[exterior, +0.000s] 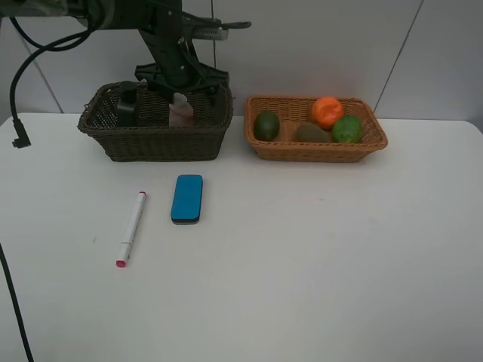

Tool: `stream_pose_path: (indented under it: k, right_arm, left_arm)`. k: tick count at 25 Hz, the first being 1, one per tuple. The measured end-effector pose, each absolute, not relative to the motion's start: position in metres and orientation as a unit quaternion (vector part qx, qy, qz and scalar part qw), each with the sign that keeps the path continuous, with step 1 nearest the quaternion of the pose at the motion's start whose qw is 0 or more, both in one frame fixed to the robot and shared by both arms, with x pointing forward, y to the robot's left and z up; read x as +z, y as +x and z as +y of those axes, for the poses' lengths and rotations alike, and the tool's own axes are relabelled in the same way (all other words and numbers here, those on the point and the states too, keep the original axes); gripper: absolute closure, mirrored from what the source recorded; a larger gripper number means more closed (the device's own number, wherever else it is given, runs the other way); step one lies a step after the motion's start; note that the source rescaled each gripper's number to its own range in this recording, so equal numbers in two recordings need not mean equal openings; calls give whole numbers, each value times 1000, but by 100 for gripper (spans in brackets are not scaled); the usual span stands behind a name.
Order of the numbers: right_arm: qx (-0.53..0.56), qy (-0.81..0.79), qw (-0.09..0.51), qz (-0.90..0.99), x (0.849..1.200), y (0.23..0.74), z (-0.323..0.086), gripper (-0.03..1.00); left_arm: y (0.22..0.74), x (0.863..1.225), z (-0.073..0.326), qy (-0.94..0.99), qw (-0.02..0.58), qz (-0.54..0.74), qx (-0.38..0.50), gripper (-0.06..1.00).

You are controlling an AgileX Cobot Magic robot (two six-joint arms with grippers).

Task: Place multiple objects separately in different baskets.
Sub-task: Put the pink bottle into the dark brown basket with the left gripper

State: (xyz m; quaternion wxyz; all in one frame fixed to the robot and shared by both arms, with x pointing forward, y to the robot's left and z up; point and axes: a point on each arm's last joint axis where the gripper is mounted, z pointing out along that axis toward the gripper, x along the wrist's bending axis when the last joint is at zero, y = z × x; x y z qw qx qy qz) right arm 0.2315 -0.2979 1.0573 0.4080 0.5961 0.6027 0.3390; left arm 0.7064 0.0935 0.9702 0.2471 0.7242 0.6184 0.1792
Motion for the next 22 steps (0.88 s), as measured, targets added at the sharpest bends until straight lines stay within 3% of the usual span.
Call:
stream_pose_path:
  k: [18,22]
  right_arm:
    - [339,596,408,603,1057,231,-298,-3]
    - [339,596,408,603,1057,231,-298,-3]
  left_arm:
    - [702,979,95,723,242,624,173,-6]
    - [694,999,100,722,230,630,169,-6]
